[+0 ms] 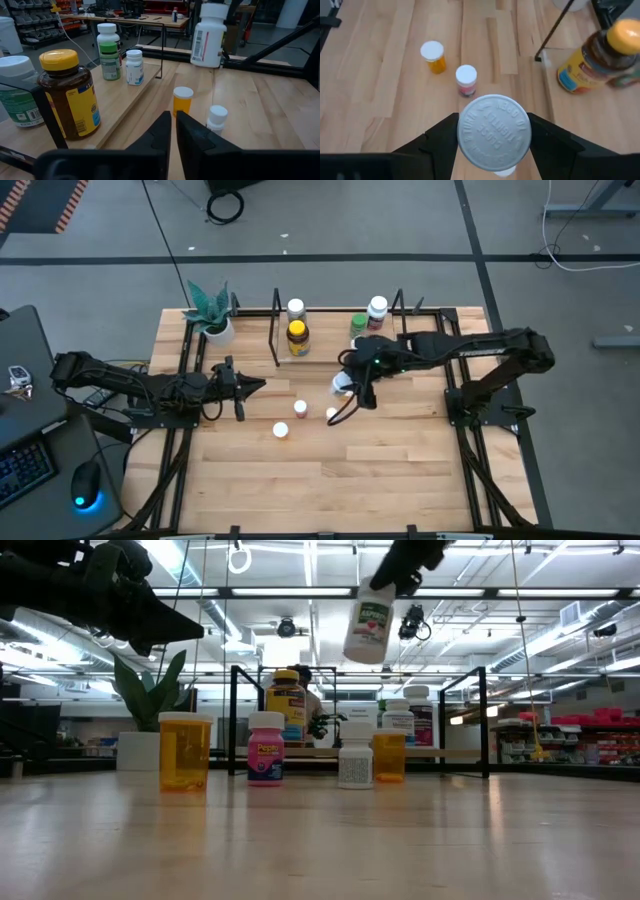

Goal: Pick and place medicine bottles onto shelf by color
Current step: Put the small white and green medicine bottle on the shelf

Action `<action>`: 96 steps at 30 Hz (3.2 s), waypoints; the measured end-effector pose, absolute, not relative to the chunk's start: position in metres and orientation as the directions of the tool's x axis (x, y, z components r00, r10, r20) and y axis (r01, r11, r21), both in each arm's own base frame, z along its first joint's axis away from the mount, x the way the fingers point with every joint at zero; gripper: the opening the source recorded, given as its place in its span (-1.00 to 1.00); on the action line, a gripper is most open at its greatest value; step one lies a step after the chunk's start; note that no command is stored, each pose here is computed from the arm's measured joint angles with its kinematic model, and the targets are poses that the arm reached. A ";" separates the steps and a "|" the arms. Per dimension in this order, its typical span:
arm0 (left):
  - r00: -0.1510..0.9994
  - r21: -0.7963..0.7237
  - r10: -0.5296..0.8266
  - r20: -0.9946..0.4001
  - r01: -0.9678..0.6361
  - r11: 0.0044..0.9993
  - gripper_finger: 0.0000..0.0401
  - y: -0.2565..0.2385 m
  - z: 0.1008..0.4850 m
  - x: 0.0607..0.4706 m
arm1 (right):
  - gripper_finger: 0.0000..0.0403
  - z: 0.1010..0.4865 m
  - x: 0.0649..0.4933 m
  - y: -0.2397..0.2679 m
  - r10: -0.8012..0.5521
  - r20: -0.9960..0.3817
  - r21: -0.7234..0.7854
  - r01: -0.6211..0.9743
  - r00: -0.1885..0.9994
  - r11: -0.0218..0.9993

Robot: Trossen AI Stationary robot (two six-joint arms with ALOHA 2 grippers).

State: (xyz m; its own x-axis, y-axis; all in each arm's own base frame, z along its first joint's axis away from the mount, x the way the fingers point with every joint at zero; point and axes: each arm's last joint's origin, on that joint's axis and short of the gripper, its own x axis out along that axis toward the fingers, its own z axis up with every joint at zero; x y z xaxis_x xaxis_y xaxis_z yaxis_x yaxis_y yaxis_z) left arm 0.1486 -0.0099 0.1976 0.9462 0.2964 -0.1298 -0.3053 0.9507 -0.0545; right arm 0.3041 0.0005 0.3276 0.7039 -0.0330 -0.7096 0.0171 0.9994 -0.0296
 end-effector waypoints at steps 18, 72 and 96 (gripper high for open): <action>0.946 -0.055 0.296 -0.130 -0.305 0.951 -0.82 -0.010 0.198 0.149 | 0.13 0.310 0.263 0.005 -0.360 -0.635 0.057 0.506 0.684 0.861; 0.946 -0.055 0.296 -0.130 -0.305 0.951 -0.81 -0.010 0.198 0.149 | 0.12 0.275 0.233 0.005 -0.577 -0.782 0.050 0.947 0.235 0.318; 0.946 -0.055 0.296 -0.130 -0.305 0.951 -0.82 -0.010 0.198 0.149 | 0.12 0.241 0.257 -0.017 -0.675 -0.736 -0.057 0.987 0.059 0.149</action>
